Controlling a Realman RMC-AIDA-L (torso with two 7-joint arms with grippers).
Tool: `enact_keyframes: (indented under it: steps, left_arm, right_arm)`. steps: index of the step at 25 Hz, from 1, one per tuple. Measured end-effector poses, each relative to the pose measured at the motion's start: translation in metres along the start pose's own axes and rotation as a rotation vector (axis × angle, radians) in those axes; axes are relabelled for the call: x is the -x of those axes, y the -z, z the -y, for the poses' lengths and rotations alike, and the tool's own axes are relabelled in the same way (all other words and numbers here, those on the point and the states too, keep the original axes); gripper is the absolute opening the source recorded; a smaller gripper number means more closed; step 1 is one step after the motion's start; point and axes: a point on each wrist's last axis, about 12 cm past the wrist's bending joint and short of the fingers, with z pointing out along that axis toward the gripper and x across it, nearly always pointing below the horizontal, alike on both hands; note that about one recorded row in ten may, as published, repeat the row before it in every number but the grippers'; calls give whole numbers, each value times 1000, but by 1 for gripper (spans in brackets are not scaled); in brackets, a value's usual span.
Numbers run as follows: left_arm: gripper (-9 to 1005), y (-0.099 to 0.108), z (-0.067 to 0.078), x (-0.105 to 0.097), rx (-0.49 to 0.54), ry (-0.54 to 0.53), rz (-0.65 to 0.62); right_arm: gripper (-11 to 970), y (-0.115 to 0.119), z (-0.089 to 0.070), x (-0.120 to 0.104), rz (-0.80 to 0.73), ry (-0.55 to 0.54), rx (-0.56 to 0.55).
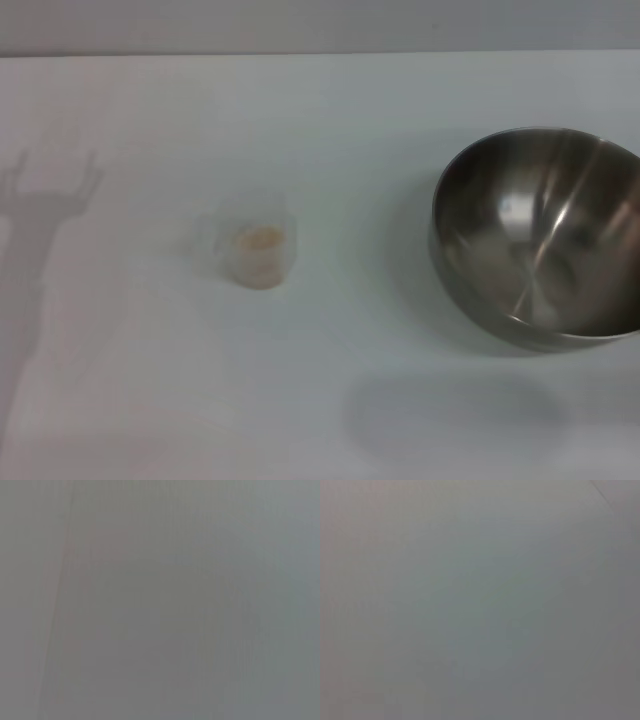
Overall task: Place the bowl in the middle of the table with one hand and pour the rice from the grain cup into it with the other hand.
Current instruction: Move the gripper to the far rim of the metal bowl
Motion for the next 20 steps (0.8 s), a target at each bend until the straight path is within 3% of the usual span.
enact_keyframes:
  steps: [20]
  left_arm:
    - [859, -3, 5, -1, -23, 9, -6]
  right_arm:
    - [768, -7, -3, -1, 12, -6, 19]
